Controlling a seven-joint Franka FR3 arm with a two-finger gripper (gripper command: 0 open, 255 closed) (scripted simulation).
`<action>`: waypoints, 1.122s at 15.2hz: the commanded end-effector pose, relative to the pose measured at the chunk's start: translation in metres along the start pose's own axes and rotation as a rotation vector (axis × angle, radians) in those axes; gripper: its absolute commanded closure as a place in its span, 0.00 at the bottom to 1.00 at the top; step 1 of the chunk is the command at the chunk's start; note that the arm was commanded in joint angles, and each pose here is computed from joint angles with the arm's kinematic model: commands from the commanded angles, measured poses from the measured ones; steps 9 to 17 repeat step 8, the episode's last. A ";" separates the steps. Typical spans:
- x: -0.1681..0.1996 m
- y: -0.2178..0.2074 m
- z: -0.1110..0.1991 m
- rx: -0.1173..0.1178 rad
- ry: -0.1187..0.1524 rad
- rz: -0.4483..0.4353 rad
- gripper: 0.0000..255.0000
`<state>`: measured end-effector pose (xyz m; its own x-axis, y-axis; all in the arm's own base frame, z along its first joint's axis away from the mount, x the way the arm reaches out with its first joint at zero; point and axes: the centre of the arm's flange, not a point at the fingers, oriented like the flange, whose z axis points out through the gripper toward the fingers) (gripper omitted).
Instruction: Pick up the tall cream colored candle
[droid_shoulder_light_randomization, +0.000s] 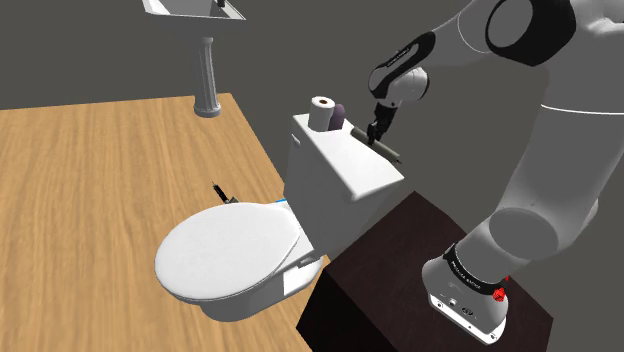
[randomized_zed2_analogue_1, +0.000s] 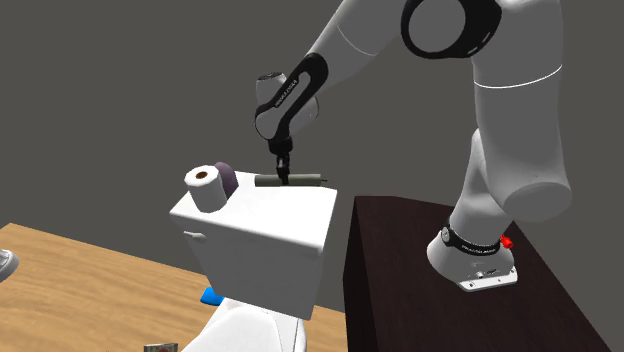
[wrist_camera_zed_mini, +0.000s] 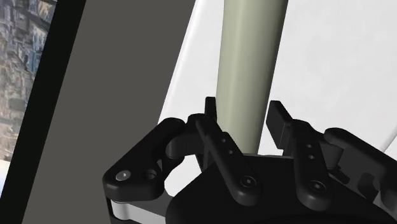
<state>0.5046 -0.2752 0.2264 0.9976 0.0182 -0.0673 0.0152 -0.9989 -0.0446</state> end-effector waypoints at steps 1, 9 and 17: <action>-0.004 0.015 -0.022 -0.023 0.033 0.025 1.00; -0.006 0.013 -0.049 -0.023 0.033 0.025 1.00; -0.006 0.013 -0.049 -0.023 0.033 0.025 1.00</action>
